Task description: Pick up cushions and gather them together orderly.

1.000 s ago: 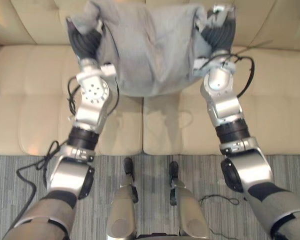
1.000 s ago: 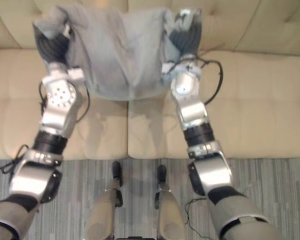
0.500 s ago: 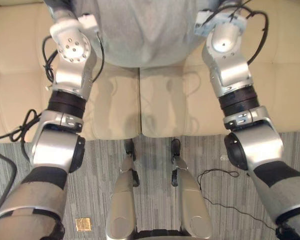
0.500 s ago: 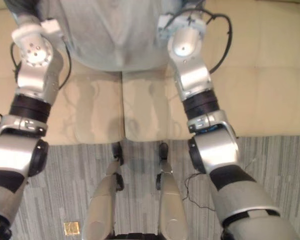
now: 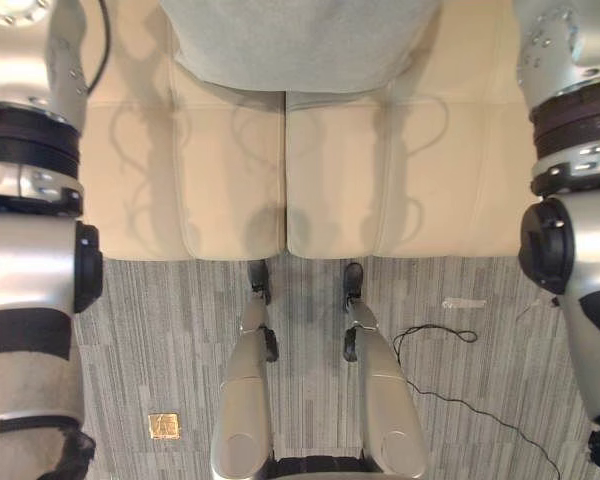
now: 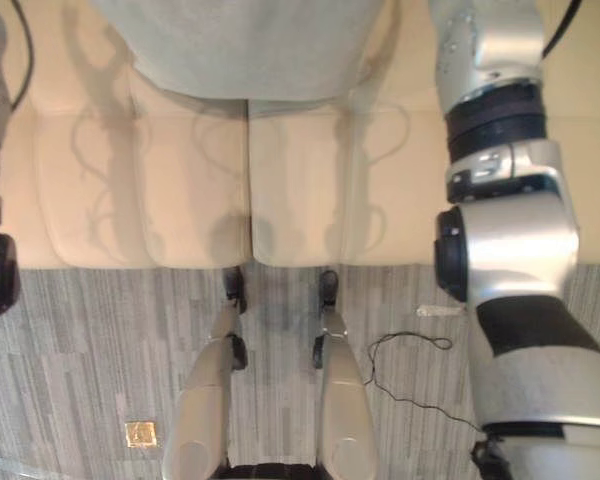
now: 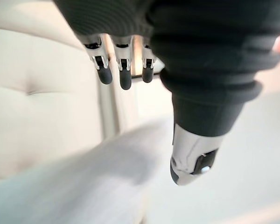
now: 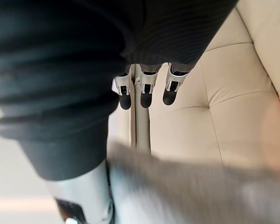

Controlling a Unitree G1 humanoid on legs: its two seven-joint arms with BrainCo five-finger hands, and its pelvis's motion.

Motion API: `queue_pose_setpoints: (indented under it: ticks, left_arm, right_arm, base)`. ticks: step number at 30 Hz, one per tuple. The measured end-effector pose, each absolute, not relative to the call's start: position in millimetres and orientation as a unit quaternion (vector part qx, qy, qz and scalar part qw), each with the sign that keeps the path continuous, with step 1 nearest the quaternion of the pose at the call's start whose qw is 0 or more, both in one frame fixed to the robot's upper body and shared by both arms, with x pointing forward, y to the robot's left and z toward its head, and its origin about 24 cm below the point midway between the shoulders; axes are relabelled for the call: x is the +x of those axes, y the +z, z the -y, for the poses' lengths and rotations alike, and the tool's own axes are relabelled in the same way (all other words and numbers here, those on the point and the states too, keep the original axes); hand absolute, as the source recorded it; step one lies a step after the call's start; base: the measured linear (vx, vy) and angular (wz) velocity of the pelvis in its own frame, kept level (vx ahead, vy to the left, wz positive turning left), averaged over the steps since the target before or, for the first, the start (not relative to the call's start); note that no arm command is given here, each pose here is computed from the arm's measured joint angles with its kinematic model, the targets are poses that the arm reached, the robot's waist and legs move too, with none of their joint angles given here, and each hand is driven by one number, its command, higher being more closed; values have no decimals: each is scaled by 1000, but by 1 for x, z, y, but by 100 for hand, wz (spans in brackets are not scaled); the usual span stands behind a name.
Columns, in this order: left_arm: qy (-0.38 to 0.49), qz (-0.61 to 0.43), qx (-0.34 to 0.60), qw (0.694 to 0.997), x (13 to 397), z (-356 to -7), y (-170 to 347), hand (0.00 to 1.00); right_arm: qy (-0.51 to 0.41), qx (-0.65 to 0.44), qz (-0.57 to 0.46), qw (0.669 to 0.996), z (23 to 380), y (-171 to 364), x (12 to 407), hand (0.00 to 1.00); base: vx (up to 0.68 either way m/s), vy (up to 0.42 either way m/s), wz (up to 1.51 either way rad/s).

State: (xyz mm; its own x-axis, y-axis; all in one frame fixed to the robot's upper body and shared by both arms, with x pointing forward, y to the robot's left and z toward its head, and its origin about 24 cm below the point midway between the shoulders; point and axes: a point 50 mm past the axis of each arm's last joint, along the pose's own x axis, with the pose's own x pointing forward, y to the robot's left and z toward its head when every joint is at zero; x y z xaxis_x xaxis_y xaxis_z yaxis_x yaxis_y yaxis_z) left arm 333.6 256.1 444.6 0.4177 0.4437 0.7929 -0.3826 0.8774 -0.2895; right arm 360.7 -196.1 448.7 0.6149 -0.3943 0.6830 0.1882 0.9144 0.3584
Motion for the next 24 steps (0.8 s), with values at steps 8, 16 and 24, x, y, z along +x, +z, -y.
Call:
queue_pose_setpoints:
  ticks: [8,16,24]
  left_arm:
    - [252,473,-88,839,332,-283,409,0]
    - [238,422,-118,867,336,-290,320,0]
    - [180,182,-140,956,315,-220,114,0]
  right_arm:
    - [-166,131,416,884,217,435,358,0]
    - [-184,94,390,897,243,354,362,0]
    - [-194,91,193,957,245,148,334,0]
  base:
    - [-4,-7,0]
    - [-19,-29,-3]
    - [80,-33,4]
